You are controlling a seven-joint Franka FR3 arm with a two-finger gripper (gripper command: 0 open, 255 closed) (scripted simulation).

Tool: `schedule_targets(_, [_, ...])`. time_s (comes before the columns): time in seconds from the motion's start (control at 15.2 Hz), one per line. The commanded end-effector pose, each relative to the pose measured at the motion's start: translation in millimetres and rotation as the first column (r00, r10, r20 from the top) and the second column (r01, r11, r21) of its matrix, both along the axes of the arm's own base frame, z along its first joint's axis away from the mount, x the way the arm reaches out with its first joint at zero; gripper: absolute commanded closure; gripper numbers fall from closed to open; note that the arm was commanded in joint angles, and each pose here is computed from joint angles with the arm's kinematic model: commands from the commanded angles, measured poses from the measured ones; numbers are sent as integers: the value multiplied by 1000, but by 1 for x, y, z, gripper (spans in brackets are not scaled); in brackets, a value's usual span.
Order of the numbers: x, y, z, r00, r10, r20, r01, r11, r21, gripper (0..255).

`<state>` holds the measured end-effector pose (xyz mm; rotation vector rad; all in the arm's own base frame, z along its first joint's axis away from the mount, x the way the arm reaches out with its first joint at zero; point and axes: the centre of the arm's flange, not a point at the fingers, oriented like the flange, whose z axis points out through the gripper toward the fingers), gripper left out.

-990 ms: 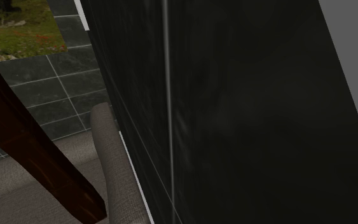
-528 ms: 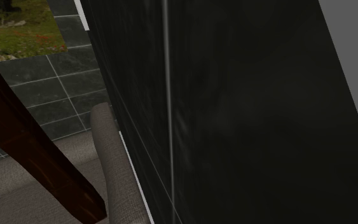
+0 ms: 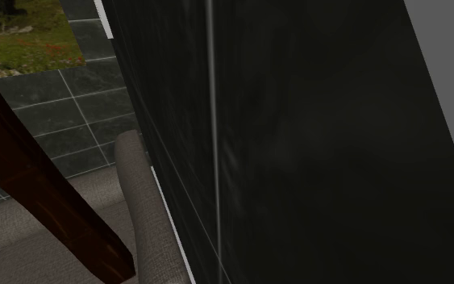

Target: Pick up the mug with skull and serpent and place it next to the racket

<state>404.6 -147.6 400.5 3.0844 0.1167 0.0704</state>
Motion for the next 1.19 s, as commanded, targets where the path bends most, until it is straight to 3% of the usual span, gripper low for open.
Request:
schedule_targets(0.0, [0, -1, 12, 1000, 0, 2, 0, 1000, -1, 255])
schedule_targets(1.12, [0, -1, 102, 1000, 0, 2, 0, 1000, -1, 255])
